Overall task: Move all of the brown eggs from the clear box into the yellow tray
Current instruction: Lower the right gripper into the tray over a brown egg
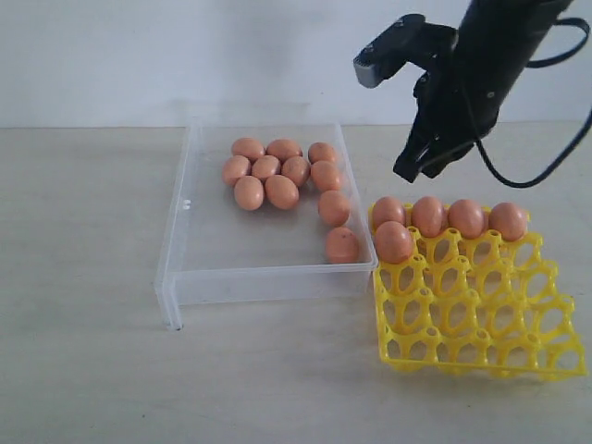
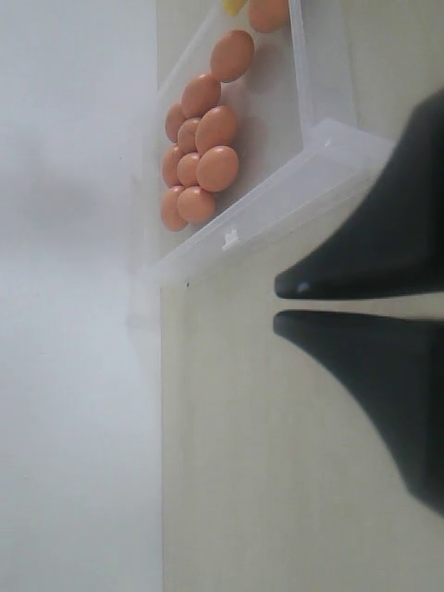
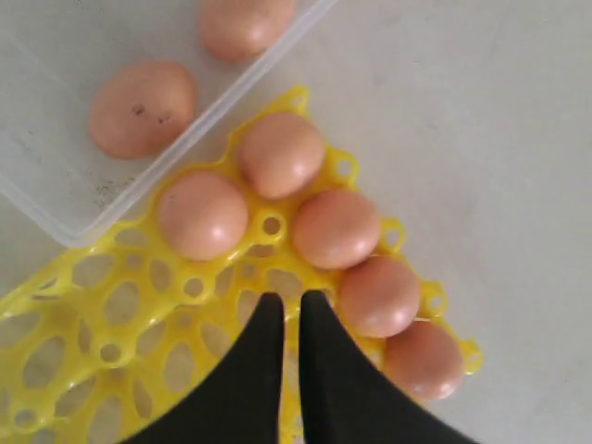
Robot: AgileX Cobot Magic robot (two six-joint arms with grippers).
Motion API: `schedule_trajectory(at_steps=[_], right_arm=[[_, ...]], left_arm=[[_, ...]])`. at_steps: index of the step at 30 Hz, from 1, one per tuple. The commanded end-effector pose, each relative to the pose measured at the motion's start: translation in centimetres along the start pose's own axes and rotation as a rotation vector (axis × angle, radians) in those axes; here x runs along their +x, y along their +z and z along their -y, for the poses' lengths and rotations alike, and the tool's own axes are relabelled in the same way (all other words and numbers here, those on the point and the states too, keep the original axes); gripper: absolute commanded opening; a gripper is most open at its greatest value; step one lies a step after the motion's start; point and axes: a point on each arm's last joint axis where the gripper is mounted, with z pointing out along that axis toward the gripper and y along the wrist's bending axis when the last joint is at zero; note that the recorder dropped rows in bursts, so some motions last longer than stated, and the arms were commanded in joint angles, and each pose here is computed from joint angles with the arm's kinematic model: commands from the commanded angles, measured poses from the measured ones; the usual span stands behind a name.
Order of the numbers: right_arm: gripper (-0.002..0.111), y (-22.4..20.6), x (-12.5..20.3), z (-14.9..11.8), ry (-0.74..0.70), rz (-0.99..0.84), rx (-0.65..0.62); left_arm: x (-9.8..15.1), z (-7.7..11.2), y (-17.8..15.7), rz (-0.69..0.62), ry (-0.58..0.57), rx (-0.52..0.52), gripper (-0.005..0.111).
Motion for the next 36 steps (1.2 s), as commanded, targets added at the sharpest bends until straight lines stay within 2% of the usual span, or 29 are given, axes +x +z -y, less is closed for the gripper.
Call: schedule_trajectory(at_steps=[1,4,5,9,10,12,16,17,19,20,21,23,36], right_arm=[[0.0,-1.3,-3.1,-1.0,0.046,0.042,0.046],[0.0,-0.9,-5.8,-1.6,0.242,0.037,-0.089],[0.0,0.3,-7.0,-2.1,0.284,0.016,-0.187],[0.0,4.1,-8.7,-3.6,0.369,0.001,-0.377],[0.0,4.6,-8.7,-3.7,0.373,-0.007,-0.389],[0.0,6.7,-8.5,-3.7,0.367,-0.059,-0.363],[0.003,7.9,-8.1,-3.4,0.375,-0.104,-0.307],[0.007,8.0,-8.1,-3.4,0.374,-0.107,-0.306],[0.028,8.2,-8.1,-3.3,0.371,-0.112,-0.3],[0.044,8.3,-8.0,-3.3,0.37,-0.113,-0.298],[0.052,8.3,-8.0,-3.3,0.384,-0.115,-0.298],[0.06,8.3,-8.0,-3.3,0.418,-0.121,-0.296],[0.059,8.7,-8.0,-3.4,0.518,-0.146,-0.29]], left_arm=[[0.1,0.0,0.0,0.001,-0.001,-0.003,0.004],[0.1,0.0,0.0,0.001,-0.001,-0.003,0.004],[0.1,0.0,0.0,0.001,-0.001,-0.003,0.004],[0.1,0.0,0.0,0.001,-0.001,-0.003,0.004],[0.1,0.0,0.0,0.001,-0.001,-0.003,0.004],[0.1,0.0,0.0,0.001,-0.001,-0.003,0.004],[0.1,0.0,0.0,0.001,-0.001,-0.003,0.004],[0.1,0.0,0.0,0.001,-0.001,-0.003,0.004],[0.1,0.0,0.0,0.001,-0.001,-0.003,0.004],[0.1,0.0,0.0,0.001,-0.001,-0.003,0.004],[0.1,0.0,0.0,0.001,-0.001,-0.003,0.004],[0.1,0.0,0.0,0.001,-0.001,-0.003,0.004],[0.1,0.0,0.0,0.001,-0.001,-0.003,0.004]])
